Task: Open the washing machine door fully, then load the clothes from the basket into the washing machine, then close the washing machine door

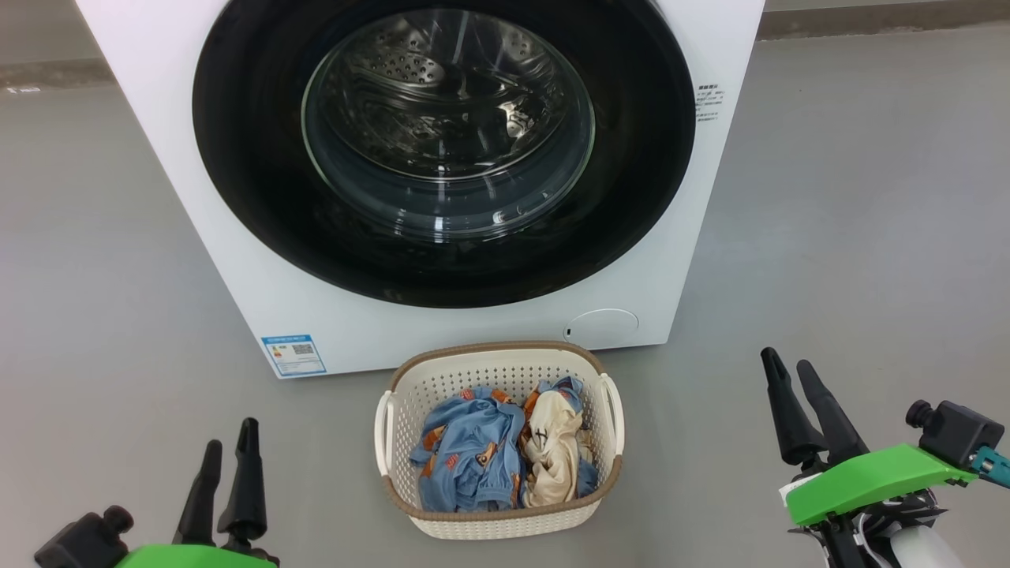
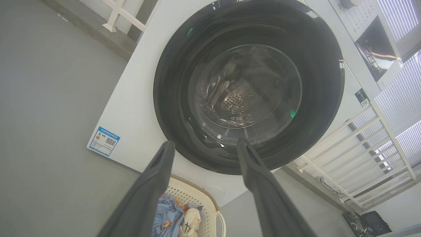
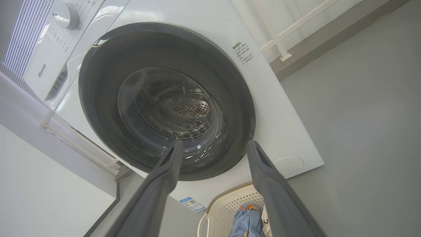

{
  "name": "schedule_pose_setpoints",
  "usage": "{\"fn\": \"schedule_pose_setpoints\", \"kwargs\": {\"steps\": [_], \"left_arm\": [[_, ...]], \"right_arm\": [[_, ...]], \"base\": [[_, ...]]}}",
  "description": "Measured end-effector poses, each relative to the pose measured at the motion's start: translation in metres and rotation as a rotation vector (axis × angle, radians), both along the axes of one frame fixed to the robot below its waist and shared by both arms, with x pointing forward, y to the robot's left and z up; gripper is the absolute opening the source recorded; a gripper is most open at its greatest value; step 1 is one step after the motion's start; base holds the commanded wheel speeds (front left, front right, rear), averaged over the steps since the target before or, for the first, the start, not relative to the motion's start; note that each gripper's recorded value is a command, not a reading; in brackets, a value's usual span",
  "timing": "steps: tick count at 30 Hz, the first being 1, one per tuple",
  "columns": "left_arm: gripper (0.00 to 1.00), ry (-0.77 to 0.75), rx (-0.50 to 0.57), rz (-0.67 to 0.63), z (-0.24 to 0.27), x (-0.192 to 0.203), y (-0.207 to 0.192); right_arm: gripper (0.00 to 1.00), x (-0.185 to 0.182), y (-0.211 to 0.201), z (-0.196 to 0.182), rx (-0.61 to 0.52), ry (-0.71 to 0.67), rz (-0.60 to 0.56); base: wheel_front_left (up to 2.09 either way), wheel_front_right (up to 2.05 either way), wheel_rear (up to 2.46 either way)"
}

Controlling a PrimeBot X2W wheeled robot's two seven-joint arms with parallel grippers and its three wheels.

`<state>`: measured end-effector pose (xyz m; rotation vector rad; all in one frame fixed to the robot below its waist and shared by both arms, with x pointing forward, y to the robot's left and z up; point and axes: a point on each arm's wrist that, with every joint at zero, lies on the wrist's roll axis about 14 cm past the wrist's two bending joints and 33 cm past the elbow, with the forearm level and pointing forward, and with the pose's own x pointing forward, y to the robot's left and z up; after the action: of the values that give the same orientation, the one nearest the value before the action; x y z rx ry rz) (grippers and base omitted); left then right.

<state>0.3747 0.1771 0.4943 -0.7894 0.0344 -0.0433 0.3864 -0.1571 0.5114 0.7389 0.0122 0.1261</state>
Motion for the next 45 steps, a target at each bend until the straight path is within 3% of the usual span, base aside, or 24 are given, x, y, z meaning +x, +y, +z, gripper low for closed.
{"fn": "schedule_pose_setpoints", "kwargs": {"steps": [10, 45], "left_arm": [[1.00, -0.014, 0.162, -0.011, -0.002, -0.002, -0.001], [1.00, -0.149, 0.498, -0.019, 0.020, 0.000, -0.003]], "right_arm": [[1.00, -0.001, 0.006, 0.001, -0.145, -0.034, 0.021], [1.00, 0.006, 0.016, 0.026, -0.505, -0.209, 0.030]], "base": [[0.00, 0.00, 0.00], [0.00, 0.00, 0.00]]}}
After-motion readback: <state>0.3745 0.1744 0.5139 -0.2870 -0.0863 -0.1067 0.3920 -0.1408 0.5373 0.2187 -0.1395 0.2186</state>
